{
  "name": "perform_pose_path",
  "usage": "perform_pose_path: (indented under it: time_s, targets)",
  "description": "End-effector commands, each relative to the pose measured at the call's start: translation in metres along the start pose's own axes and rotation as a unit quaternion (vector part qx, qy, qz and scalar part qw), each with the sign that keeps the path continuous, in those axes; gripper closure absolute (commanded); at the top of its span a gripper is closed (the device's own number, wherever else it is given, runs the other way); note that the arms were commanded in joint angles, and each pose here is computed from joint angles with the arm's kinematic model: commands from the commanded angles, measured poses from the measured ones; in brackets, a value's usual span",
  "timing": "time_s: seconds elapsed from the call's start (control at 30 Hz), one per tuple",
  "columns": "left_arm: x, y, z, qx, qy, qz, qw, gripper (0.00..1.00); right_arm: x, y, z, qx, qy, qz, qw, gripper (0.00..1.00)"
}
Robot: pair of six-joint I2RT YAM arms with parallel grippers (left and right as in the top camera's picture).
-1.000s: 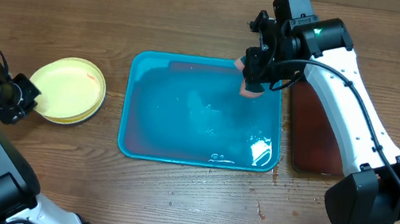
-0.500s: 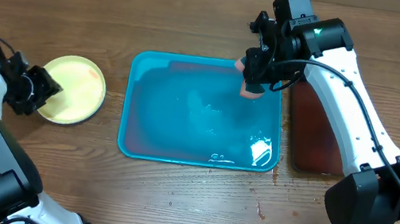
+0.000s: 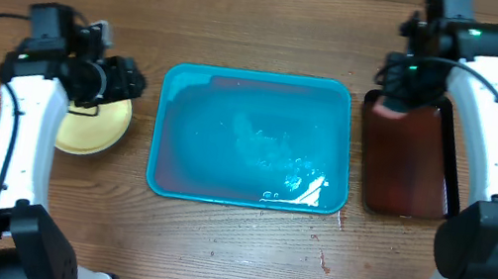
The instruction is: Clean dirty plates on tray and stack at the side
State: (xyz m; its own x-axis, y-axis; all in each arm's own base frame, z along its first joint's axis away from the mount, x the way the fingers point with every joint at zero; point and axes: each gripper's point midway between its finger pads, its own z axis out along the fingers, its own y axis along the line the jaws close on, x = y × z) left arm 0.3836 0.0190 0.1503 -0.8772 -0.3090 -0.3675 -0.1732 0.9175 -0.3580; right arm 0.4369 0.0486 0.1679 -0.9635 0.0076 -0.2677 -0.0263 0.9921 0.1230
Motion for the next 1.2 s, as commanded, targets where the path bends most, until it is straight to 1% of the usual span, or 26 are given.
perform_pose_path:
  time_s: [0.0, 0.07, 0.1, 0.17, 0.37, 0.5, 0.53, 0.57, 0.7, 0.8, 0.83, 0.87, 0.97, 1.07, 1.1, 1.17]
  targets:
    - [0.005, -0.03, 0.007, 0.017, 0.01, 0.049, 0.999, 0.31, 0.003, -0.03, 0.008, 0.032, 0.007, -0.06, 0.998, 0.96]
    - [0.005, -0.044, 0.012, 0.015, 0.004, 0.074, 0.997, 0.3, 0.01, -0.042, 0.022, 0.034, 0.019, -0.094, 0.995, 0.96]
    - [0.003, -0.054, 0.015, 0.011, -0.005, 0.093, 0.996, 0.26, 0.018, -0.051, 0.036, 0.034, 0.029, -0.105, 0.993, 0.96]
    - [0.002, -0.064, 0.017, 0.015, -0.012, 0.107, 0.994, 0.22, 0.025, -0.059, 0.049, 0.035, 0.034, -0.097, 0.994, 0.96]
    - [0.0, -0.09, 0.021, 0.034, -0.028, 0.139, 0.989, 0.14, 0.048, -0.079, 0.093, 0.038, 0.038, -0.072, 0.996, 0.96]
    - [0.0, -0.095, 0.022, 0.037, -0.029, 0.144, 0.989, 0.05, 0.061, -0.09, 0.118, 0.041, 0.029, -0.063, 0.997, 0.96]
    - [0.001, -0.094, 0.022, 0.037, -0.029, 0.144, 0.989, 0.02, 0.064, -0.092, 0.123, 0.042, 0.028, -0.061, 0.997, 0.96]
    - [0.001, -0.094, 0.022, 0.037, -0.029, 0.144, 0.989, 0.0, 0.067, -0.094, 0.127, 0.043, 0.027, -0.06, 0.997, 0.96]
    - [0.001, -0.094, 0.022, 0.037, -0.029, 0.144, 0.989, 0.0, 0.075, -0.095, 0.134, 0.042, 0.03, -0.059, 0.997, 0.96]
    - [0.001, -0.094, 0.022, 0.037, -0.029, 0.144, 0.989, 0.0, 0.075, -0.095, 0.133, 0.042, 0.033, -0.059, 0.997, 0.76]
    - [0.001, -0.094, 0.022, 0.037, -0.029, 0.144, 0.989, 0.0, 0.076, -0.094, 0.132, 0.041, 0.035, -0.057, 0.997, 0.71]
    - [0.001, -0.094, 0.022, 0.037, -0.029, 0.144, 0.989, 0.0, 0.075, -0.094, 0.131, 0.042, 0.035, -0.049, 0.997, 0.68]
    - [0.001, -0.094, 0.022, 0.037, -0.029, 0.144, 0.989, 0.0, 0.07, -0.094, 0.125, 0.043, 0.03, -0.022, 0.998, 0.65]
    - [0.001, -0.094, 0.022, 0.037, -0.029, 0.144, 0.989, 0.0, 0.058, -0.092, 0.108, 0.044, 0.021, -0.012, 0.999, 0.61]
    - [0.001, -0.094, 0.022, 0.037, -0.029, 0.144, 0.989, 0.0, 0.053, -0.09, 0.1, 0.042, 0.017, -0.013, 0.999, 0.58]
    - [0.001, -0.094, 0.022, 0.037, -0.029, 0.144, 0.989, 0.0, 0.042, -0.088, 0.08, 0.042, 0.005, -0.014, 0.999, 0.44]
